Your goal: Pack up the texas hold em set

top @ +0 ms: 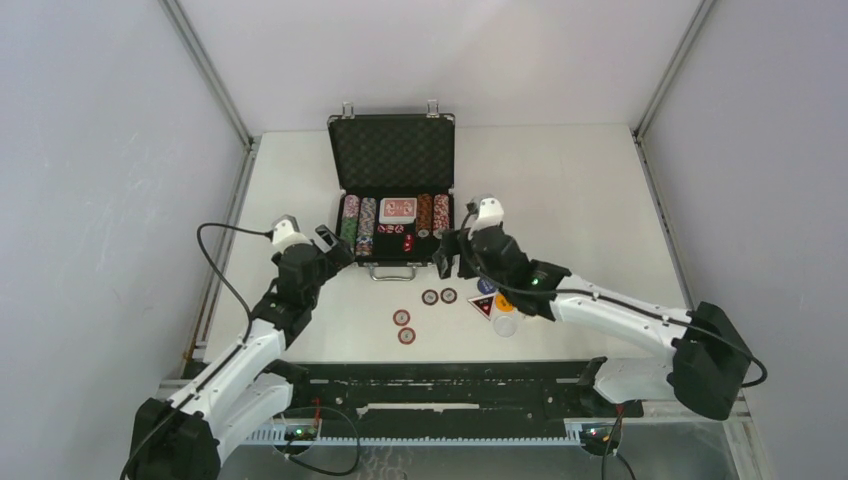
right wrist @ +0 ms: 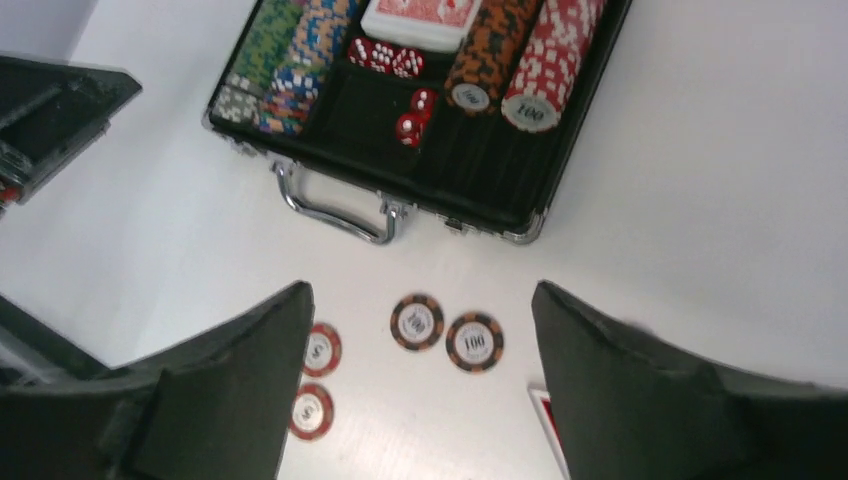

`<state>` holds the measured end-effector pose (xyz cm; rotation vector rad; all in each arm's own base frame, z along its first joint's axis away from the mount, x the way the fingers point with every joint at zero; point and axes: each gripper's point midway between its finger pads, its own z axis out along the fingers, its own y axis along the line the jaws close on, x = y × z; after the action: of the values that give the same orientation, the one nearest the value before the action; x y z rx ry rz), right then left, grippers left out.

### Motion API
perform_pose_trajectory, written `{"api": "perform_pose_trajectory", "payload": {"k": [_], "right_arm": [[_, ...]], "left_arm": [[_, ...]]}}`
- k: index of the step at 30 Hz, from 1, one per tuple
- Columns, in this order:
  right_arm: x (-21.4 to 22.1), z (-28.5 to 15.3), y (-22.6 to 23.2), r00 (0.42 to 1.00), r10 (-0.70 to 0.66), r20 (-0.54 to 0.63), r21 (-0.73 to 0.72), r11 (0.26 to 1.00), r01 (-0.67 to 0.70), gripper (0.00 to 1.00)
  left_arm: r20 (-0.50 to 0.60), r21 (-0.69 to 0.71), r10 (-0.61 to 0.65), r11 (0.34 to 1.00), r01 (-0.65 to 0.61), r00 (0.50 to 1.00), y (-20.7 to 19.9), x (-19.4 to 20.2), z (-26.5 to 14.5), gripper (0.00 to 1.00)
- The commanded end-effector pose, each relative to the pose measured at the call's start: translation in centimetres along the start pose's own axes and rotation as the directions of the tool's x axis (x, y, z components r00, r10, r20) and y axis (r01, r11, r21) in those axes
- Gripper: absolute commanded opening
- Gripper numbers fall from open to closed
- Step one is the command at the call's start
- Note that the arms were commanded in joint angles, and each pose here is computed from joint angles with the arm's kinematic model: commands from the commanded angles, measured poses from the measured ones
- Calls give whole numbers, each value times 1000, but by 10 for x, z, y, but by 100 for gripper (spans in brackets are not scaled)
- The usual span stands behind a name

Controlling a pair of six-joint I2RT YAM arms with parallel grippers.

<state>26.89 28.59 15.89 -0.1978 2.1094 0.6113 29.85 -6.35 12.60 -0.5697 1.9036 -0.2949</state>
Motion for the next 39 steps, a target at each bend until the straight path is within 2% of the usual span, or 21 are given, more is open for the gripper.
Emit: {"api": "perform_pose_trajectory", "payload": {"k": [1, 2, 3, 4, 5, 6, 7, 8, 9, 11, 14, 16, 18, 29, 39], "right_arm": [[-19, -21, -2, 937, -348, 40, 268, 907, 326, 97], [-24, -24, -16, 924, -382, 10, 383, 855, 349, 99], [-30, -25, -26, 936, -351, 15, 457, 836, 306, 100], [-30, -23, -32, 958, -286, 25, 470, 849, 241, 100], [-21, -14, -29, 979, -205, 6, 391, 901, 187, 100], [-12, -5, -20, 993, -118, -27, 253, 960, 121, 97], [-6, 0, -6, 998, -36, -52, 96, 995, 41, 86], [-4, 3, -1, 998, 35, -60, -2, 999, -36, 75], [-3, 5, -2, 995, 73, -64, -38, 996, -76, 67], [5, 9, -13, 995, 43, -94, 12, 999, -42, 62], [35, 13, -24, 974, -75, -215, 98, 990, 98, 59], [59, 15, -26, 942, -167, -290, 138, 967, 214, 61], [82, 21, -35, 905, -199, -376, 182, 941, 283, 62], [113, 33, -38, 866, -187, -464, 166, 942, 292, 63], [128, 40, -40, 850, -216, -481, 149, 935, 322, 59]], "left_arm": [[28, -3, 37, 999, -37, 999, 1, -3, -3, 95], [26, -4, 38, 999, -38, 999, 1, -3, -2, 95], [25, -4, 37, 999, -36, 999, 1, -2, -2, 95], [22, -2, 39, 999, -39, 999, 0, -2, -2, 95], [21, -3, 39, 999, -39, 999, -1, -2, -2, 95], [21, -2, 41, 999, -41, 999, -1, -2, -2, 95], [21, -2, 42, 999, -42, 999, -2, -3, -1, 95], [23, -2, 45, 999, -45, 999, -2, -4, -1, 95], [26, -6, 51, 999, -51, 998, -2, -4, -1, 95], [27, -26, 70, 997, -69, 997, 3, -4, 1, 94], [19, -33, 103, 994, -103, 994, 4, -2, 3, 93], [7, -47, 121, 992, -120, 993, 5, -2, 5, 93], [-10, -44, 128, 991, -128, 992, 4, 1, 7, 93], [-83, 33, 177, 984, -175, 981, -13, 15, 19, 95], [-103, 44, 183, 983, -179, 978, -14, 21, 20, 95]]}}
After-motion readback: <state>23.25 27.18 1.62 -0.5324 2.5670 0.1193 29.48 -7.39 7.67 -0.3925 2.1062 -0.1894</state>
